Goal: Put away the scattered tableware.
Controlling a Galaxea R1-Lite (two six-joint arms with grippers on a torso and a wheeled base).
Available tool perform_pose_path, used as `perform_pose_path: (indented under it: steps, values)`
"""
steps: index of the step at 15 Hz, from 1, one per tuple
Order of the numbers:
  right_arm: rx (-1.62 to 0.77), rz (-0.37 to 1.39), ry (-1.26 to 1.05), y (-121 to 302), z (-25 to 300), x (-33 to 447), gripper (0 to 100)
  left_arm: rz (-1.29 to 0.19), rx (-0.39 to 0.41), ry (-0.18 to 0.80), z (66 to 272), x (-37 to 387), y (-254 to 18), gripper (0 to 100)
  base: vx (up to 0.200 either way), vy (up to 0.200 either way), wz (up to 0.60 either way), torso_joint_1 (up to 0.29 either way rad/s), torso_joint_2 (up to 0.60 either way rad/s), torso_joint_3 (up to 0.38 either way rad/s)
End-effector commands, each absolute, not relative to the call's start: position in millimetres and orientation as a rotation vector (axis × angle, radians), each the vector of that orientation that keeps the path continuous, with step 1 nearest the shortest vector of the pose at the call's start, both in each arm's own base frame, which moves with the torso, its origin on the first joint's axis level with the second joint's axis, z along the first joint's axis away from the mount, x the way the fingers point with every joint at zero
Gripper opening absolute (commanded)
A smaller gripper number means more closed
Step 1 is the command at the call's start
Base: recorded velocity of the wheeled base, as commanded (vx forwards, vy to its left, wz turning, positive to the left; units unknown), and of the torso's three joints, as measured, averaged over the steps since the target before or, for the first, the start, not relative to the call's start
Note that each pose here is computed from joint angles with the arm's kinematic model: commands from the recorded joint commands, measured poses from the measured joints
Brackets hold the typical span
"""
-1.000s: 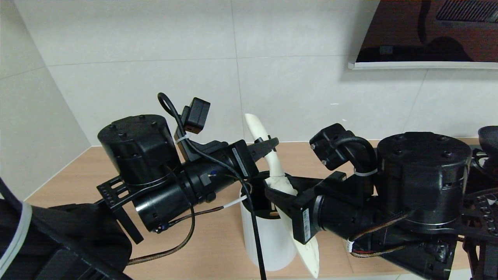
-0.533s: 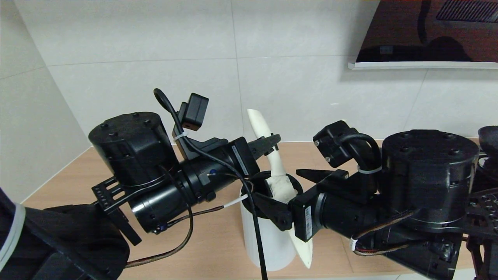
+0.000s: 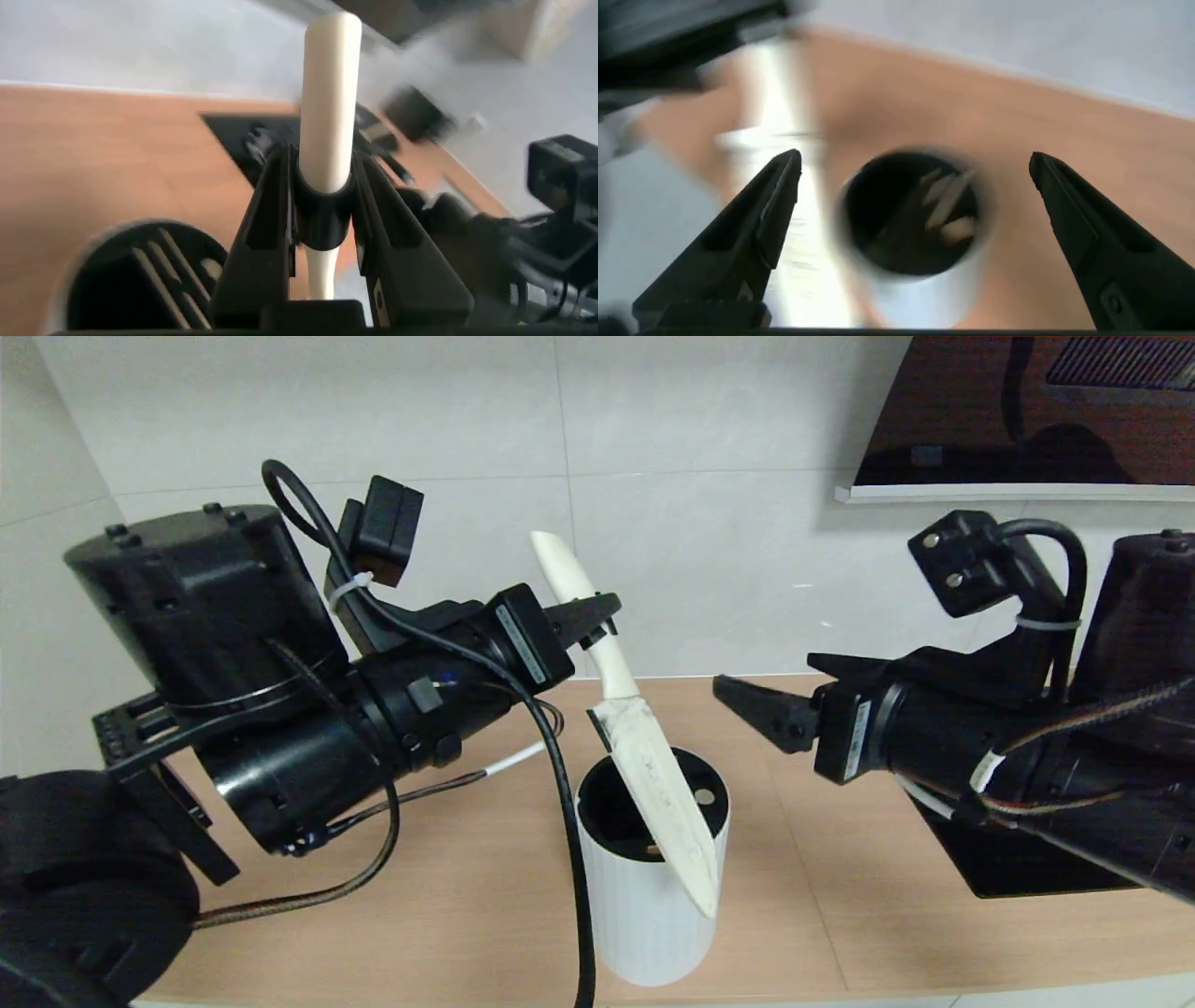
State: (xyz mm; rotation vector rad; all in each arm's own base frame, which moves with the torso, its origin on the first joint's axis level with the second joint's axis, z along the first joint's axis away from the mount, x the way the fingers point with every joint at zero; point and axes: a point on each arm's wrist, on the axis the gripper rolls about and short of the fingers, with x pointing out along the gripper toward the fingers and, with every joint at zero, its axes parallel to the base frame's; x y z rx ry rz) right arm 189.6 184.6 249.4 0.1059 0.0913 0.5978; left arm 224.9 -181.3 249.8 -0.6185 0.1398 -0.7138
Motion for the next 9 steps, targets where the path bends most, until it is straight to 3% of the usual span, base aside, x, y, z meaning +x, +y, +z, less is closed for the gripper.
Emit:
perform_pose_path:
  steps: [1,5,9]
  values:
    - [0.129,0.539,0.045,164.0,262.2,201.5,100,-0.680,-0.612,0.081,270.7,223.1,-178.8,0,0.000,0.000,0.00,0.000,0.00,0.000]
    - [0.115,0.527,0.079,163.1,252.5,215.0,100,-0.510,-0.396,0.006,270.2,226.9,-198.5,0,0.000,0.000,0.00,0.000,0.00,0.000]
    - [0.107,0.521,0.099,167.0,246.1,220.3,100,-0.349,-0.247,-0.062,274.8,200.7,-211.2,0,0.000,0.000,0.00,0.000,0.00,0.000]
